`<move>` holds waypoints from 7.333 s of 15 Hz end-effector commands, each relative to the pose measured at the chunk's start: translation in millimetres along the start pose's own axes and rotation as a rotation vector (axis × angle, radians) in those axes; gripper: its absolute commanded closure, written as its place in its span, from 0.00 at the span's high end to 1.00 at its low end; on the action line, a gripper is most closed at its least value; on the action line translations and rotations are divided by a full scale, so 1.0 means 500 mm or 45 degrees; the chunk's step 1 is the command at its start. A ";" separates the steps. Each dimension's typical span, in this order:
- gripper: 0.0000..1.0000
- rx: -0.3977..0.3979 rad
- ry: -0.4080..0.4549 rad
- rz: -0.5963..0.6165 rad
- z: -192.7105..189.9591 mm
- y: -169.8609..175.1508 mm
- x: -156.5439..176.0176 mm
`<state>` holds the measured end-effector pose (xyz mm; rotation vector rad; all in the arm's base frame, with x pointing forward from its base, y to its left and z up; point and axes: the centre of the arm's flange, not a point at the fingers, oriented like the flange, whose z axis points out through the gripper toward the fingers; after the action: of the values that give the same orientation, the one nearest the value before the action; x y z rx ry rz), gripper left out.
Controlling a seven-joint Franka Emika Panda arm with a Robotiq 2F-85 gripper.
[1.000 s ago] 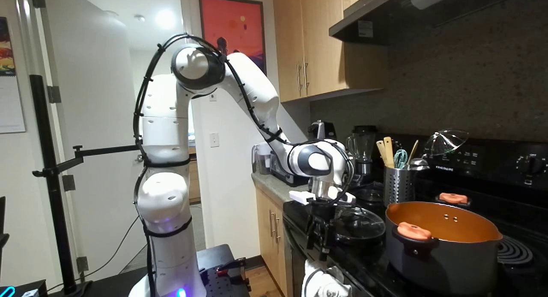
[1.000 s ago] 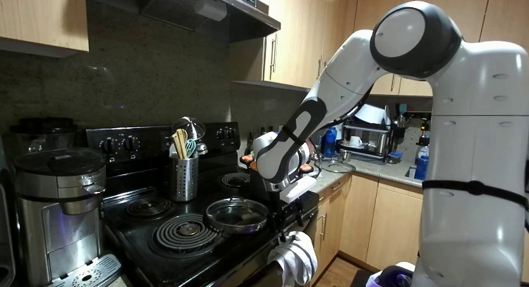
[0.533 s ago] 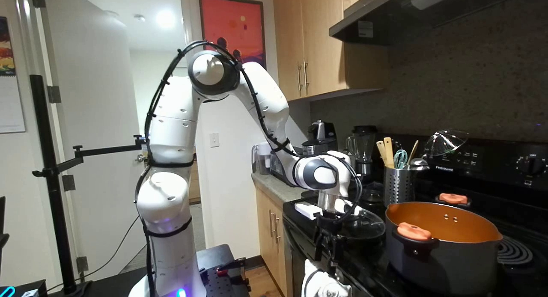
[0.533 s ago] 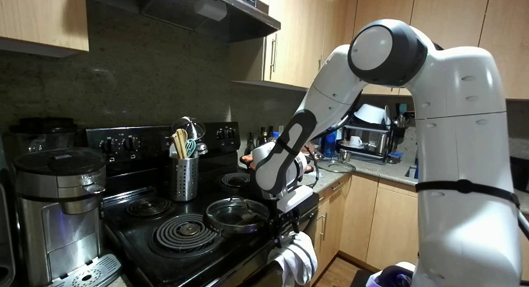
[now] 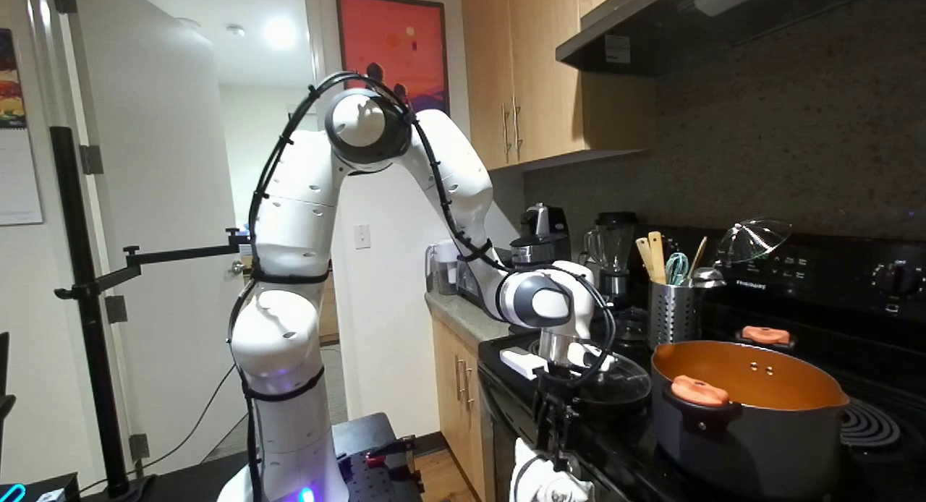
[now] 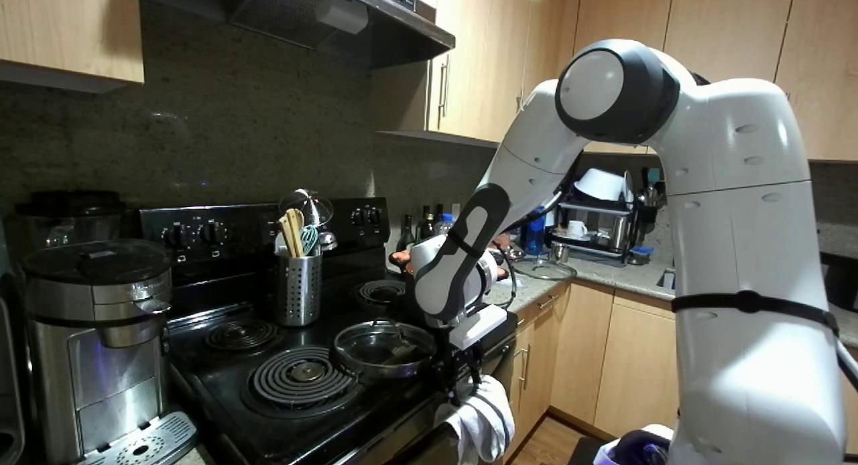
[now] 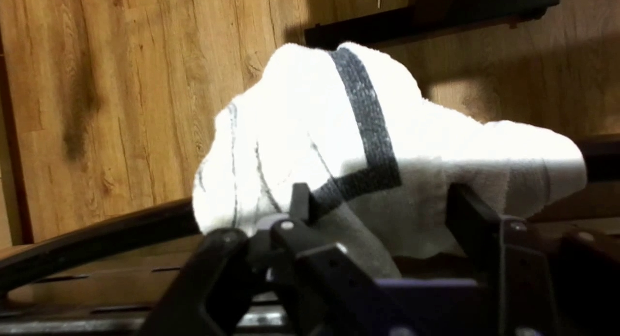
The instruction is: Take the clear lid from the black pot and place it on the stove then take the white towel and place it in the black pot
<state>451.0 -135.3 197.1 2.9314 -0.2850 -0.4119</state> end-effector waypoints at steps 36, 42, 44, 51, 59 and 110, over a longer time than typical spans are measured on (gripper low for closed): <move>0.03 0.353 0.693 0.247 -0.683 0.130 -0.255; 0.03 0.507 0.746 0.471 -0.732 0.206 -0.191; 0.03 0.596 0.760 0.565 -0.733 0.233 -0.181; 0.10 0.587 0.746 0.542 -0.716 0.238 -0.192; 0.03 0.683 0.747 0.728 -0.780 0.307 -0.134; 1.00 0.451 0.297 0.939 -0.776 0.348 -0.145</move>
<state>480.3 -249.3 620.1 2.8137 -1.6011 0.1907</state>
